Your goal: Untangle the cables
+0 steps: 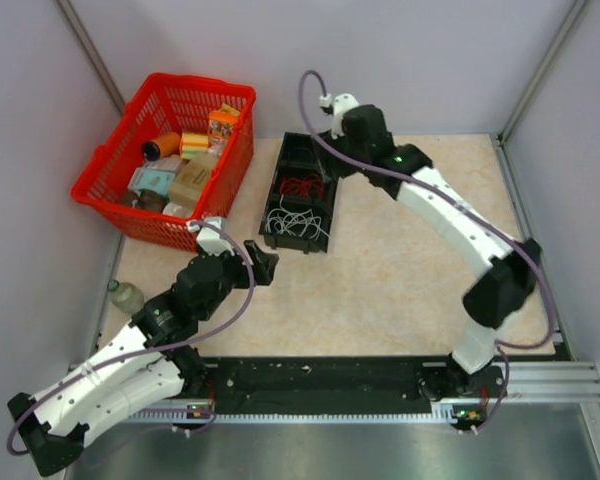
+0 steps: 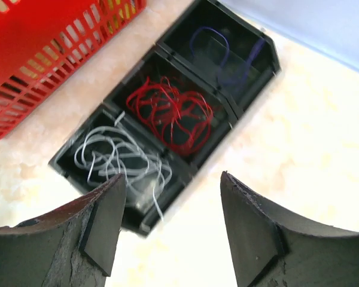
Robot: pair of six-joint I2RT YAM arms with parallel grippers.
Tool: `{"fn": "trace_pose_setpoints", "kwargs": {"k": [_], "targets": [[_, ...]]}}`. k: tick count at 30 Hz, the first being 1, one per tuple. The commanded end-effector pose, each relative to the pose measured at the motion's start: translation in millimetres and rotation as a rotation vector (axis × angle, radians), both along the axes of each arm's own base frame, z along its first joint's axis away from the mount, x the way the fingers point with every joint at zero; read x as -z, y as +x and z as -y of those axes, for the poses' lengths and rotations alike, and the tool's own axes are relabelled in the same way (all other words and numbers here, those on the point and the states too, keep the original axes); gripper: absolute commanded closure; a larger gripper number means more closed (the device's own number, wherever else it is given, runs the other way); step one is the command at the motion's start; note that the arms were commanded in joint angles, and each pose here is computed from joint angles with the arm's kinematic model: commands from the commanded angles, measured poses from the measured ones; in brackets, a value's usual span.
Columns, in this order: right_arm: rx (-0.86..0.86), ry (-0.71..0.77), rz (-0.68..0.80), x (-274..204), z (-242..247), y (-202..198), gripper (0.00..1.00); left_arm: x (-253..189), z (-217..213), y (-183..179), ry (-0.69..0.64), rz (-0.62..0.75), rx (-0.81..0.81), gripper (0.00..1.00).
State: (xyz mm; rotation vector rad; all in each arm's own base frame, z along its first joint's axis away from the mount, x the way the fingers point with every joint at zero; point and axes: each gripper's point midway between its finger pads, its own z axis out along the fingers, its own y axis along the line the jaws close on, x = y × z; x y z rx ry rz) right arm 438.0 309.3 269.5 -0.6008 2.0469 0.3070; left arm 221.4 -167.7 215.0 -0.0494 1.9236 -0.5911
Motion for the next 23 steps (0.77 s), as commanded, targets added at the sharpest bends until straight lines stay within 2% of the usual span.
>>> {"fn": "trace_pose_setpoints", "kwargs": {"k": [1,5,9,11,14,18,23], "targets": [[0.142,0.078,-0.054,-2,45,-55,0.36,-30,1,0,-0.093,0.039,-0.01,0.01],[0.226,0.077,-0.056,33,100,-110,0.35,-32,3,-1,-0.118,0.041,-0.006,0.01],[0.301,0.101,0.013,34,150,-156,0.34,-39,5,1,-0.152,0.073,-0.002,0.01],[0.298,0.186,0.083,17,169,-183,0.26,-45,5,3,-0.17,0.102,-0.005,0.01],[0.297,0.31,0.189,-9,194,-215,0.03,-60,5,5,-0.194,0.158,-0.002,0.01],[0.315,0.474,0.335,-52,225,-249,0.01,-89,-2,4,-0.221,0.259,-0.005,0.01],[0.318,0.552,0.453,-85,248,-273,0.01,-129,-11,-8,-0.249,0.398,0.025,0.01]]}}
